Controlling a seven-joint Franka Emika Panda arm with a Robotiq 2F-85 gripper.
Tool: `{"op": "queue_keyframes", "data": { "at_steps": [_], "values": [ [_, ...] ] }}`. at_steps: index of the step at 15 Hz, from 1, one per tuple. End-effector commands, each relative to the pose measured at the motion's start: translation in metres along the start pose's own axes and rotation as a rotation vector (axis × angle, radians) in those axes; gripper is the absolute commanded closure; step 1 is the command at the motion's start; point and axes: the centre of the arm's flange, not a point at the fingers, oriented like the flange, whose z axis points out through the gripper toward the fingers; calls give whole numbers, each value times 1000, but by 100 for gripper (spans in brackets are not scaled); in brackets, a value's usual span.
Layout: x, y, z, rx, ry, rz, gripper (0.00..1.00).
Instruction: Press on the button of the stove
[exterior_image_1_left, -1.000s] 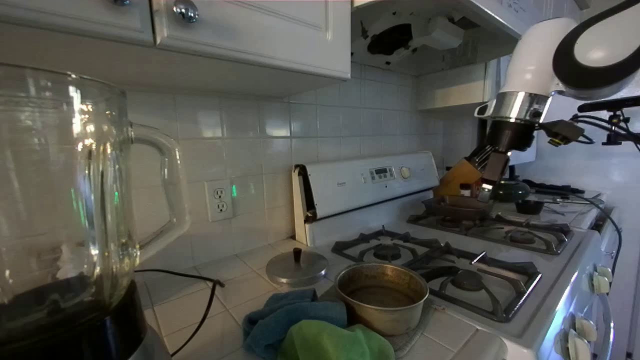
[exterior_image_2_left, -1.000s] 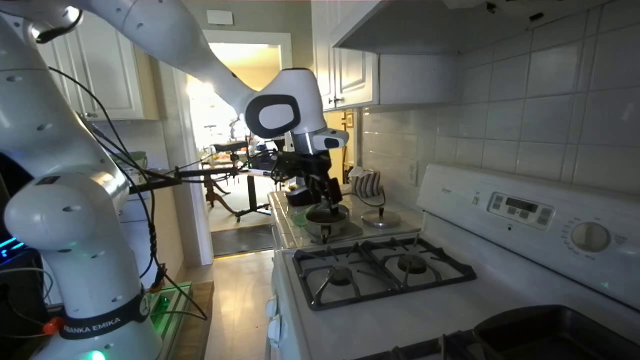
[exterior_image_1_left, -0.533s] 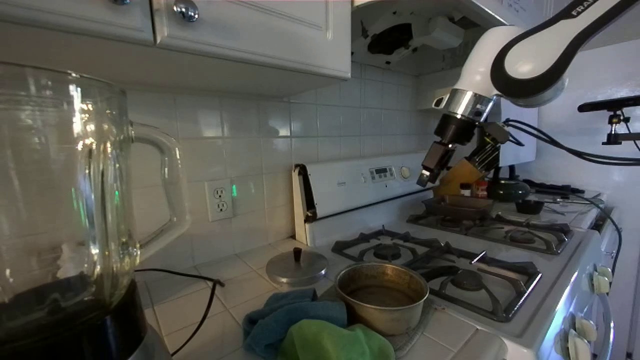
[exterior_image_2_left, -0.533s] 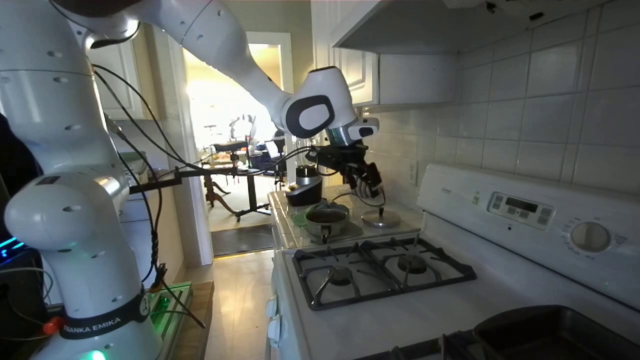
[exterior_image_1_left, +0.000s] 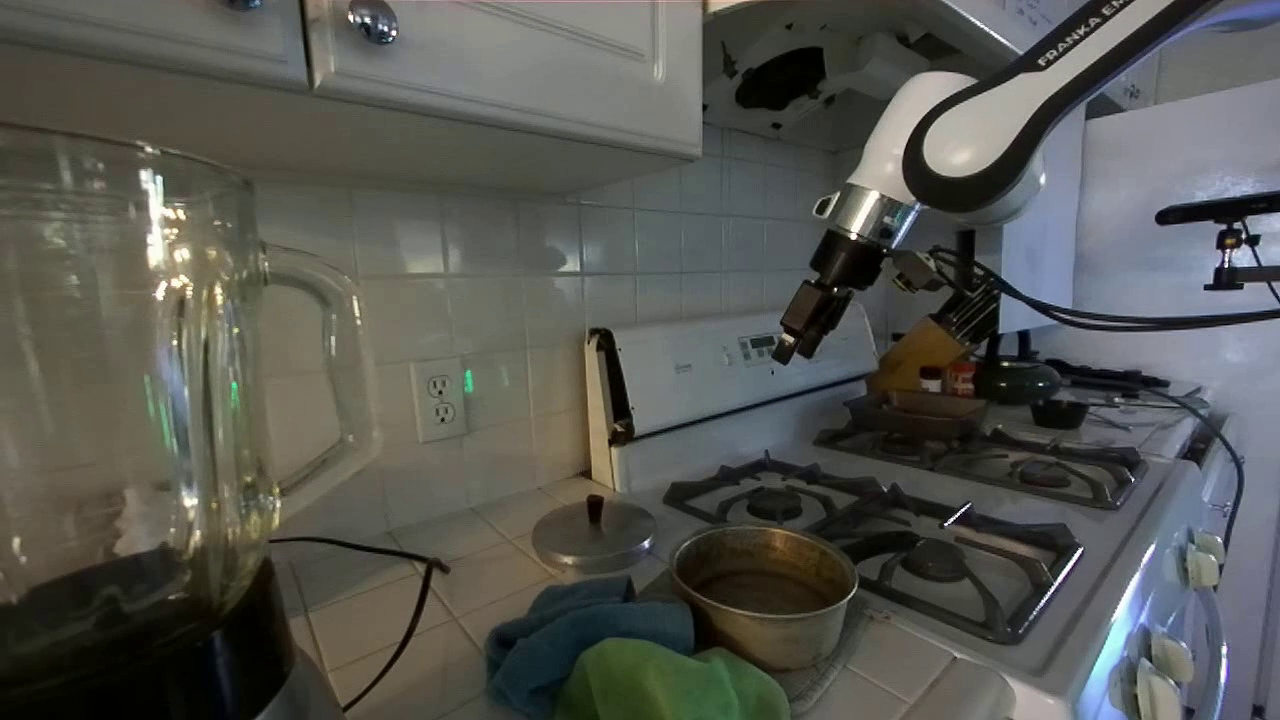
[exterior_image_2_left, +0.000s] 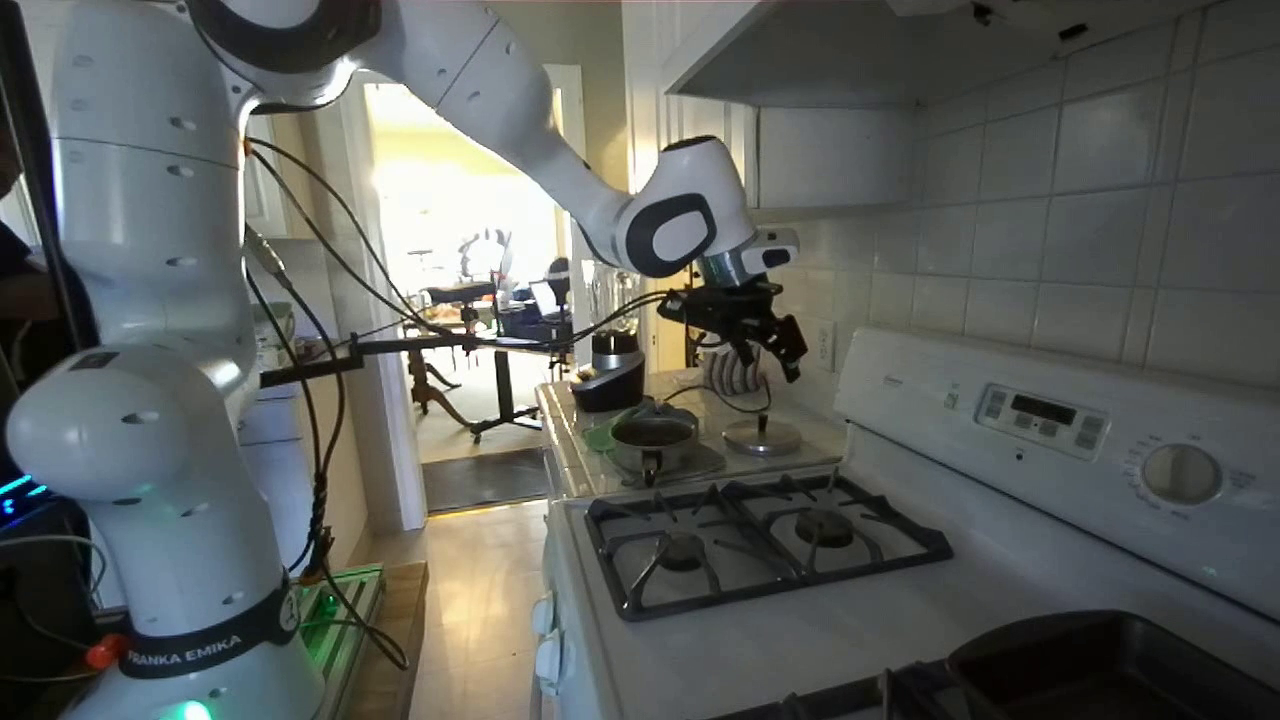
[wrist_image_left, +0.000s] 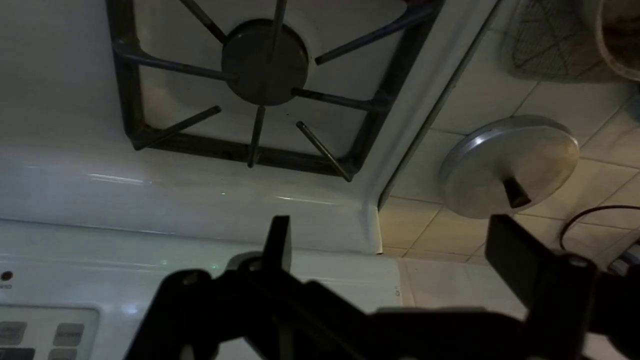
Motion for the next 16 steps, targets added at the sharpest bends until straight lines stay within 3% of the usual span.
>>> {"op": "queue_keyframes", "data": {
  "at_steps": [1,3,7,13,14,16],
  "values": [
    [1,0,0,0,0,0,0],
    [1,0,0,0,1,-1,0],
    [11,-5,7,27,103,34,0],
    [21,3,26,-29,213,22,1],
    [22,8,30,-38,225,19,26],
    [26,16,35,-61,251,13,31]
  ]
}}
